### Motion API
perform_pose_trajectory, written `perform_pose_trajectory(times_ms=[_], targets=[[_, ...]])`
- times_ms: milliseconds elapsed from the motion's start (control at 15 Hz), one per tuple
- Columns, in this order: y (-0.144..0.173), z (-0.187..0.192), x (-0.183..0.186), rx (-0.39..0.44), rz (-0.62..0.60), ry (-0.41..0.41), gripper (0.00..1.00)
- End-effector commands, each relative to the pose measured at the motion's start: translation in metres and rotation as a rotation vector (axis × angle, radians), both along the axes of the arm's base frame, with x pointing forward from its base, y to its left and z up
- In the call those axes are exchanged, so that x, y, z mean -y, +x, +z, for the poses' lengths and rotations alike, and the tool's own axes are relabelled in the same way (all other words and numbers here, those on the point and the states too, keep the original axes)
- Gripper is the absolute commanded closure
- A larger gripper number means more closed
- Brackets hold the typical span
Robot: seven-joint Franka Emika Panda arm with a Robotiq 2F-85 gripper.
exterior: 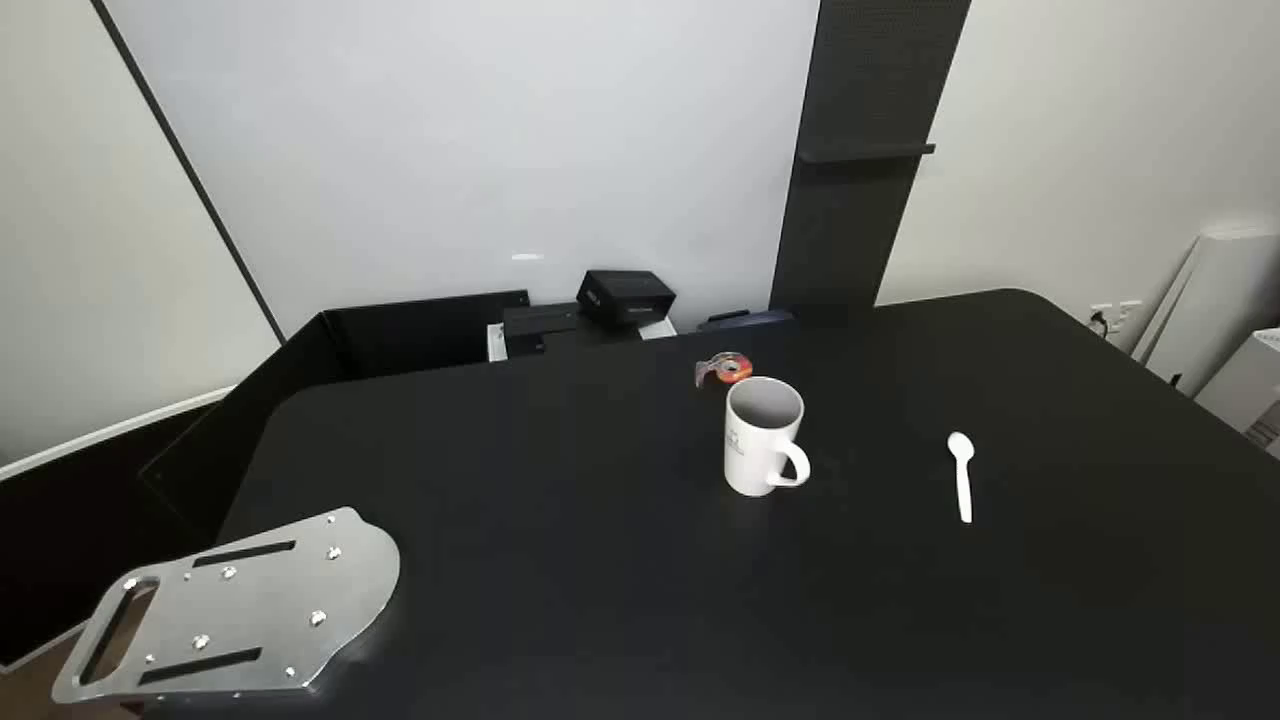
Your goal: Put the spoon in the mug
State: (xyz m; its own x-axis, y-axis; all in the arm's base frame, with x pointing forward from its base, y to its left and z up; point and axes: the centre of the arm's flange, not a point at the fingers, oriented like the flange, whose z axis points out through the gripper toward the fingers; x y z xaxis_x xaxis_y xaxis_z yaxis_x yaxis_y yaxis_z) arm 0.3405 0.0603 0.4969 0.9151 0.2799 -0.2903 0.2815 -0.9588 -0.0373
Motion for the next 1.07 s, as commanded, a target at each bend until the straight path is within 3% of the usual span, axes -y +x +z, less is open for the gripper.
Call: perform_pose_trajectory(times_ms=[0,533,1000], targets=[[0.000,0.000,0.000,0.001,0.000,0.000,0.00],[0.006,-0.006,0.002,-0.004,0.009,0.012,0.00],[0.052,-0.048,0.018,0.143,0.026,0.012,0.00]])
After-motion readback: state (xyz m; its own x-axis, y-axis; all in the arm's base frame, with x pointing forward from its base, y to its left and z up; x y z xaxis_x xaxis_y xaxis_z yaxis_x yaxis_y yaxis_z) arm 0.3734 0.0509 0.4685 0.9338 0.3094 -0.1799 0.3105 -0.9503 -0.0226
